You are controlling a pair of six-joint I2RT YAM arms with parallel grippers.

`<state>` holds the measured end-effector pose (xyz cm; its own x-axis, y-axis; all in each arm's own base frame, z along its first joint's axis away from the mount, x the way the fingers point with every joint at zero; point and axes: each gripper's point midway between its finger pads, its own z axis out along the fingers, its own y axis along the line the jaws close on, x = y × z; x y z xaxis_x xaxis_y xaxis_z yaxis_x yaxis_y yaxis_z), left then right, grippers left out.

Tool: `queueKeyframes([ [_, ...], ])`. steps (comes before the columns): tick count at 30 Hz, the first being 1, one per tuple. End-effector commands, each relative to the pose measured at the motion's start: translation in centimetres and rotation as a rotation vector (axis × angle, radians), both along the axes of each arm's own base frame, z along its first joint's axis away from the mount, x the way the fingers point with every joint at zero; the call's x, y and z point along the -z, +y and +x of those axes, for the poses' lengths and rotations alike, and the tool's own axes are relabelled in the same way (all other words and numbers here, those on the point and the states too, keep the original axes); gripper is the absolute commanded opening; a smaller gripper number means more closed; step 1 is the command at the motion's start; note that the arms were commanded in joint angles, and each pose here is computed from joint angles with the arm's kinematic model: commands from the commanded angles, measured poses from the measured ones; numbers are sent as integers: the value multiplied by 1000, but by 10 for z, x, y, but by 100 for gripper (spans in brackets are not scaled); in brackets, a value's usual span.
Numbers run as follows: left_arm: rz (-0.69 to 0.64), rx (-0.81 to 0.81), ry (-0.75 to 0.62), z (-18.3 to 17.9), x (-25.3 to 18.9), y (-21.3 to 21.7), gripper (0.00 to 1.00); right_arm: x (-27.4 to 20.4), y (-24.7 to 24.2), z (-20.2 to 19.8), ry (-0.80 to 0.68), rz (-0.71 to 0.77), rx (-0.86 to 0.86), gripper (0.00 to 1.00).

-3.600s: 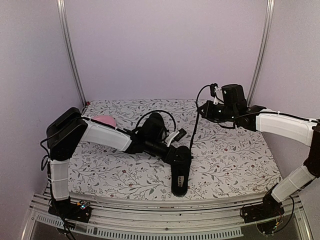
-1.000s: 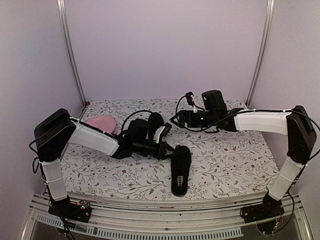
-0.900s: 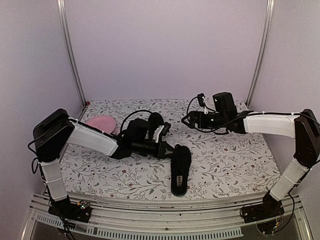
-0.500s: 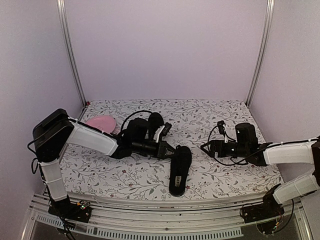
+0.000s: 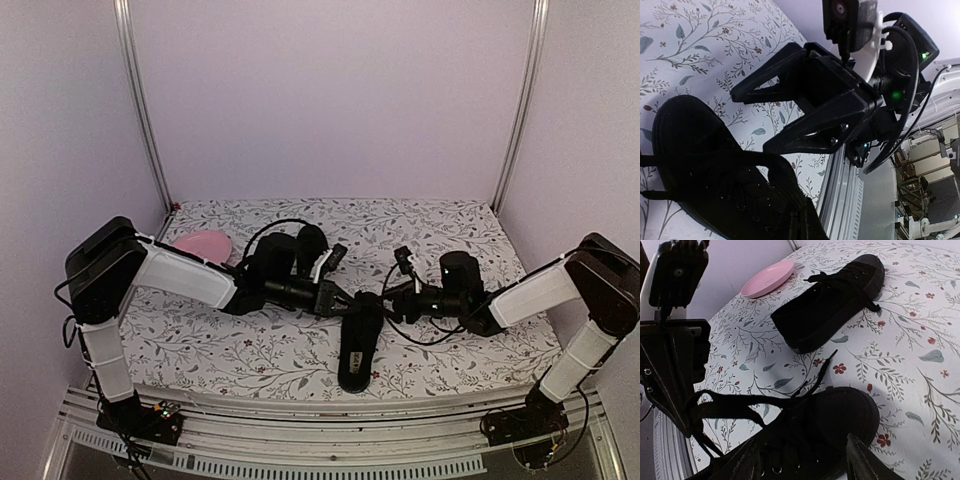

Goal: Tie the shoes
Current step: Cross the shoelace over the shoelace.

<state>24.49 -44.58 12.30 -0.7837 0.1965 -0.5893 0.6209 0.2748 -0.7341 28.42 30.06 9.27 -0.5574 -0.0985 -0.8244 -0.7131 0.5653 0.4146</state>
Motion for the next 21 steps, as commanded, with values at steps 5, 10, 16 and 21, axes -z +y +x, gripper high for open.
queueKeyframes([
  [5,-45,-6,-42,9,-21,-1,0,-6,54,5,-139,29,-158,50],
  [10,-41,-9,-40,10,-20,-1,0,5,64,1,-128,11,-182,47],
  [16,-31,-28,-48,12,-20,1,0,10,63,-9,-112,2,-203,57],
  [21,-27,-31,-52,14,-20,0,0,12,62,-13,-105,-5,-208,63],
])
